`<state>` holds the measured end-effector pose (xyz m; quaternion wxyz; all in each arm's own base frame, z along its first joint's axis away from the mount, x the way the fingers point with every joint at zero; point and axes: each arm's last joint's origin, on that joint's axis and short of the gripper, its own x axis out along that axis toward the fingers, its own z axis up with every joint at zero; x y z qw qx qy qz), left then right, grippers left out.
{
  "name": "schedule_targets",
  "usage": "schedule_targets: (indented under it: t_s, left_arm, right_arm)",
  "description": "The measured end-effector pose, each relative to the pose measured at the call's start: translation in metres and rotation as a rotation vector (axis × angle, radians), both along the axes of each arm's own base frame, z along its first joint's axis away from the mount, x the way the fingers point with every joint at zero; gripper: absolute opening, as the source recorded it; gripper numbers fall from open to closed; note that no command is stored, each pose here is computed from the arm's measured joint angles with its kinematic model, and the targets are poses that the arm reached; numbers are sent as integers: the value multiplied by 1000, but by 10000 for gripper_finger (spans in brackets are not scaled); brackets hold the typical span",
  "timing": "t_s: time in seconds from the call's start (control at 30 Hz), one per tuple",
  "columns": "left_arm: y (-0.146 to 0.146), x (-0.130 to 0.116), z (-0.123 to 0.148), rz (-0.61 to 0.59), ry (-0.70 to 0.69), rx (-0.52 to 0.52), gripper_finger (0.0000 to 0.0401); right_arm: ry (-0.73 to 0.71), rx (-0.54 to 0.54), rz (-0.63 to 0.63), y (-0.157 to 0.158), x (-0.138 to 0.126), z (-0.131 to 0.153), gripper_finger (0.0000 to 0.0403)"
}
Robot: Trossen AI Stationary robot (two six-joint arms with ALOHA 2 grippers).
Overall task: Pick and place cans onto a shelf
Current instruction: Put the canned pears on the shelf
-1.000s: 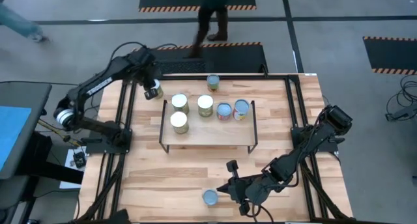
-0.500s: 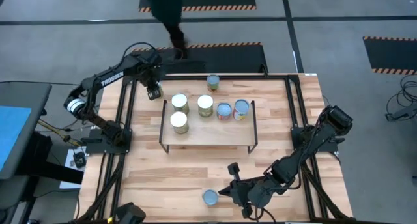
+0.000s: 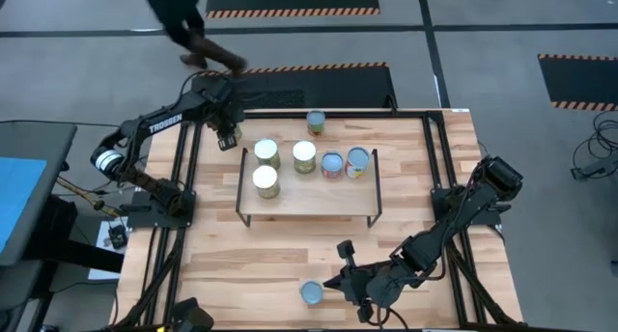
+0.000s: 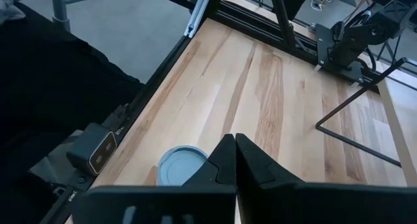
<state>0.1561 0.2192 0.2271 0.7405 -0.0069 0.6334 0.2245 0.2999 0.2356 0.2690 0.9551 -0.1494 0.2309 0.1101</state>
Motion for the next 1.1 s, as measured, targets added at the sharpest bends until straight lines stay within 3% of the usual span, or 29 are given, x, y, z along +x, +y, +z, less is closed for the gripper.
schedule_targets:
  t_s: [0.4, 0.73, 0.9, 1.1]
  left_arm:
    - [2, -2, 0, -13, 14, 8, 6]
    - [0, -4, 2, -20, 52, 25, 0]
    - [-11, -11, 24, -20, -3, 102, 0]
    - [-41, -30, 69, -1, -204, 218, 0]
  right_arm:
    - [-7, -1, 3, 0, 0, 1, 10]
    - [-7, -4, 4, 0, 0, 1, 10]
    - [-6, -3, 4, 0, 0, 1, 10]
    - [-1, -7, 4, 0, 0, 0, 10]
